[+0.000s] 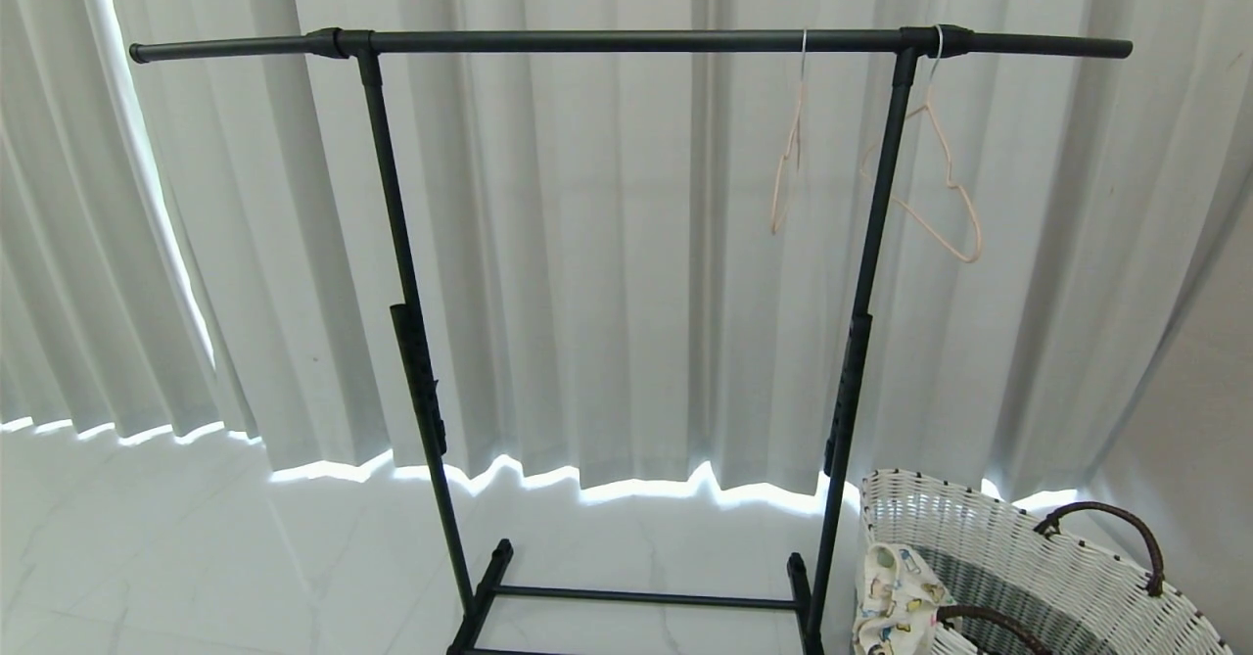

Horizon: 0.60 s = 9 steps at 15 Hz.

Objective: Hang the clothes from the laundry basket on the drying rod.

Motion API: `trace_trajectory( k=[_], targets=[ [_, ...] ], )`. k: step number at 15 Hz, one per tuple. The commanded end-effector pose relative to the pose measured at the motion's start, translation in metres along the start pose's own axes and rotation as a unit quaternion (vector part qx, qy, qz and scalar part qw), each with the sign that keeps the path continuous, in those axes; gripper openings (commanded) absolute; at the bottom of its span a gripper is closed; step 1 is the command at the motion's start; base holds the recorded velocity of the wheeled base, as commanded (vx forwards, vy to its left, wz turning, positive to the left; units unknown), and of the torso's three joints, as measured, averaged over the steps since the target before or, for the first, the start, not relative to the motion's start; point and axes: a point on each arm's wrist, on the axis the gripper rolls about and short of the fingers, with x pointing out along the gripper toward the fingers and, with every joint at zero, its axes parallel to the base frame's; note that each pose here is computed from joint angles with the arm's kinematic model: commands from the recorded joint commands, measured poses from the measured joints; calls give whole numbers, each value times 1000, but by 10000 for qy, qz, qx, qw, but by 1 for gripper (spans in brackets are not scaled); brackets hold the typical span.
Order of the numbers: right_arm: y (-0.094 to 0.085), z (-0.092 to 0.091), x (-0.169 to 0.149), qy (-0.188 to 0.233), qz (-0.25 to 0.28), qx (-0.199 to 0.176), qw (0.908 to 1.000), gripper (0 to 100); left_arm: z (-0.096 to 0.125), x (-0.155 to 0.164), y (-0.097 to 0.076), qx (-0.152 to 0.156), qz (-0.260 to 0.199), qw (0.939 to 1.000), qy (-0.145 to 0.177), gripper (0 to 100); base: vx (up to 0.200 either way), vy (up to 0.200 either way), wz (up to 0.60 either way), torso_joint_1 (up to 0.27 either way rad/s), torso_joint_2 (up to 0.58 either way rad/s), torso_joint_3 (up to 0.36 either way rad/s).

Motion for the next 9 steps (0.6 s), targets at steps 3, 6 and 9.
trace_trajectory(
  k=[3, 6, 9],
  targets=[
    [0, 54, 26, 1485, 711, -827, 9829, 100, 0, 0, 0, 2, 1, 10000, 2, 100, 0, 0, 0, 0, 0, 0],
    [2, 53, 93, 3347, 1049, -1852, 9180, 100, 0, 0, 0, 2, 1, 10000, 2, 100, 0, 0, 0, 0, 0, 0],
    [0, 28, 129, 4380, 1018, -2761, 8494, 100, 0, 0, 0, -6, 9, 10000, 3, 100, 0, 0, 0, 0, 0, 0]
  ],
)
